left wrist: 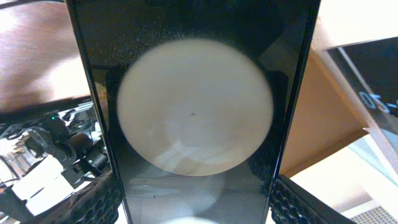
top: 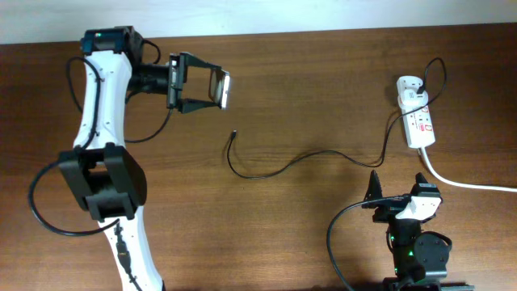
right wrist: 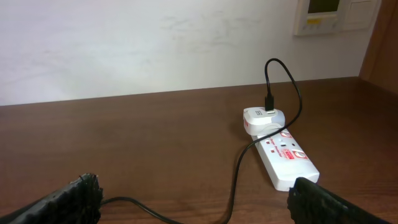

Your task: Plug charger to phone and switch on socket

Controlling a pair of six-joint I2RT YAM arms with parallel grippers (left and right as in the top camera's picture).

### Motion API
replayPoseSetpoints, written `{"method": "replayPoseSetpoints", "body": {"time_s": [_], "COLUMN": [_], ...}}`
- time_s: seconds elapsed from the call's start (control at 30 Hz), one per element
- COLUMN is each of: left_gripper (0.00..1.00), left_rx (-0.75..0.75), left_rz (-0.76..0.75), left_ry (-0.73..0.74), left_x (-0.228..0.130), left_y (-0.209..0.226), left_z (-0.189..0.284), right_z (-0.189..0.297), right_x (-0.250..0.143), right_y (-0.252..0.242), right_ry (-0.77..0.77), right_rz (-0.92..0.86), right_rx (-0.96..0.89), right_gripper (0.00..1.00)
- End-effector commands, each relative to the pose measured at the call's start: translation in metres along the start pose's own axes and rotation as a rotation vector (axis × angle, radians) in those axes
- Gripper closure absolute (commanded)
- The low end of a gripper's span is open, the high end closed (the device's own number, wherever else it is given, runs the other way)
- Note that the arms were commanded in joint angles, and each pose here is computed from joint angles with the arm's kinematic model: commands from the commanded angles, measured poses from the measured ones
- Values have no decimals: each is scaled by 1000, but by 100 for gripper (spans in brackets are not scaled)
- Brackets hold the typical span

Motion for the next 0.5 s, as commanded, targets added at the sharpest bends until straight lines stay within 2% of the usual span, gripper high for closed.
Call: {"method": "replayPoseSetpoints", "body": {"time_s": [0.0,0.33,0.47], "left_gripper": [100,100,100], "left_rx": [-40,25,110], "left_rz": [-29,-28,-28], "left_ry": [4,-60,-134], "left_x": [-13,-7,-2], "left_y": [-5,1,7], "left_z": [10,11,10], "right_z": [0,0,0], "right_x": [-3,-3,-3], "right_y": [1,1,1], "right_ry": [6,6,6], "right_rz": [-3,-3,-3], "right_rx": [9,9,9], "right_gripper": [1,1,1]}}
Point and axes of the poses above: each gripper's point midway between its finger pads, its own z axis back along the fingers, its own y axis along the line the jaws close on, x = y × z, the point moved 9 cm from there along z, back along the fingers, and after that the axes turned 3 degrees about z, right-handed, at the moved point
